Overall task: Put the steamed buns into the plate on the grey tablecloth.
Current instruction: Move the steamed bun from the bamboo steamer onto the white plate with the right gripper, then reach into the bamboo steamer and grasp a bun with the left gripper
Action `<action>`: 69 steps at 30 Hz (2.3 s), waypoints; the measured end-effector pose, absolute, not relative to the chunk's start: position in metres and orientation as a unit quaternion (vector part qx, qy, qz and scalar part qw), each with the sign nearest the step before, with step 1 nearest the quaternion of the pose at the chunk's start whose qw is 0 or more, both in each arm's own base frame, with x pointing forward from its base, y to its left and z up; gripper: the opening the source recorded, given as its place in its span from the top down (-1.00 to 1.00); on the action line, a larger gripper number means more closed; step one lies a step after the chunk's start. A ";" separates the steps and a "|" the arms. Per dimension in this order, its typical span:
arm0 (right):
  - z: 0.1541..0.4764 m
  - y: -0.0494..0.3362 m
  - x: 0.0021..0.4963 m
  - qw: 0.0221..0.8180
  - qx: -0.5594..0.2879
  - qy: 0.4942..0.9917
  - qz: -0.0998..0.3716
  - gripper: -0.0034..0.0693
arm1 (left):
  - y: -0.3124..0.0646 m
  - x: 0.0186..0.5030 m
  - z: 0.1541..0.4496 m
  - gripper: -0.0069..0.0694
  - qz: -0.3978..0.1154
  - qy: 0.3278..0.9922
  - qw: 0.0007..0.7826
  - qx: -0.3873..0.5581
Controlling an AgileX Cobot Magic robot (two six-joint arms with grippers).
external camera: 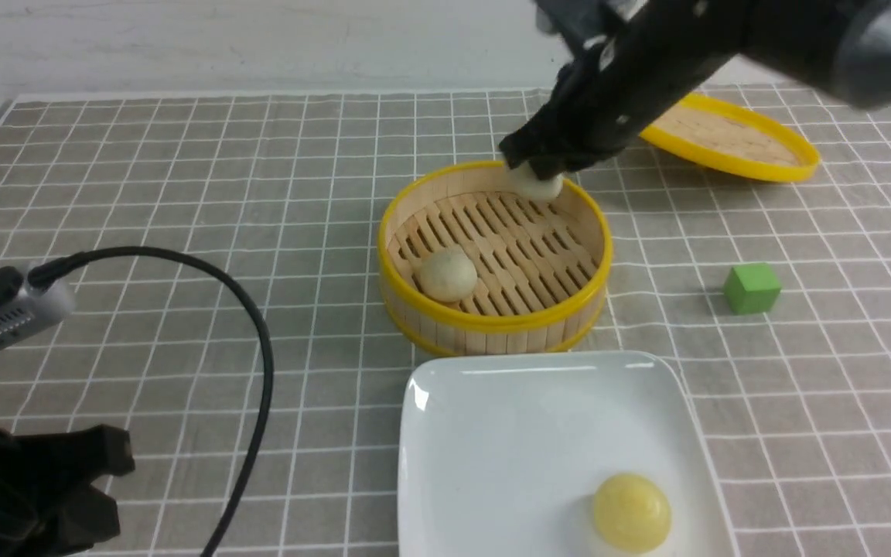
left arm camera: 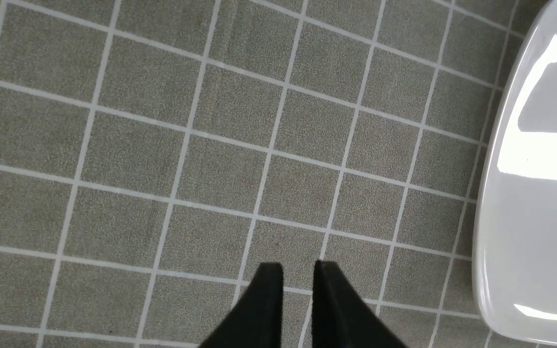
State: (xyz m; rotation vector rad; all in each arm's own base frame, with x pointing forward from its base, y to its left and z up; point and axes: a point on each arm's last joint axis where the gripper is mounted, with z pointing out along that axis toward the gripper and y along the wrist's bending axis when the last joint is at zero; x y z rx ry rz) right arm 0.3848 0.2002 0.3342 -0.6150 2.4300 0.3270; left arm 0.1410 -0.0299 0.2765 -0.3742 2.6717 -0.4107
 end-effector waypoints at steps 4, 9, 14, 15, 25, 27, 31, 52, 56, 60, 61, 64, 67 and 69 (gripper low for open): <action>0.362 0.179 0.336 0.252 -0.243 0.928 0.125 0.86 | -0.030 0.141 0.277 0.49 -0.148 0.958 0.207 -0.134; 0.313 0.167 0.293 0.152 -0.224 0.950 0.154 0.86 | -0.030 0.143 0.277 0.47 -0.149 0.956 0.214 -0.135; 0.237 0.160 0.276 0.139 -0.167 0.961 0.173 0.85 | -0.030 0.145 0.278 0.45 -0.150 0.953 0.226 -0.136; 0.235 0.160 0.276 0.139 -0.164 0.961 0.173 0.85 | -0.030 0.145 0.278 0.45 -0.151 0.953 0.227 -0.136; 0.207 0.159 0.270 0.132 -0.127 0.966 0.184 -0.10 | -0.033 0.159 0.290 0.38 -0.177 0.933 0.290 -0.118; 0.226 0.159 0.265 0.119 -0.149 0.963 0.188 -0.28 | -0.037 0.164 0.296 0.33 -0.188 0.935 0.283 -0.105; 0.274 0.152 0.253 0.133 -0.194 0.955 0.182 -0.27 | -0.044 0.185 0.313 0.15 -0.212 0.934 0.274 -0.082; 0.336 0.068 0.111 0.200 -0.178 0.955 0.126 0.95 | -0.198 0.354 0.293 -0.56 -0.172 0.950 0.208 0.158; 0.325 0.068 0.110 0.184 -0.170 0.960 0.125 0.94 | -0.227 0.390 0.264 -0.46 -0.121 0.948 0.219 0.195; 0.325 0.068 0.111 0.190 -0.169 0.959 0.128 0.94 | -0.241 0.414 0.237 -0.24 -0.085 0.946 0.232 0.209; 0.325 0.069 0.112 0.192 -0.169 0.958 0.128 0.94 | -0.241 0.415 0.236 -0.22 -0.085 0.947 0.231 0.208; 0.327 0.070 0.114 0.210 -0.167 0.954 0.134 0.93 | -0.242 0.422 0.215 0.12 -0.070 0.955 0.214 0.191; 0.328 0.071 0.117 0.224 -0.165 0.951 0.138 0.93 | -0.241 0.420 0.212 0.53 -0.062 0.961 0.195 0.185; 0.328 0.071 0.117 0.229 -0.164 0.949 0.139 0.93 | -0.240 0.418 0.223 0.71 -0.060 0.964 0.183 0.183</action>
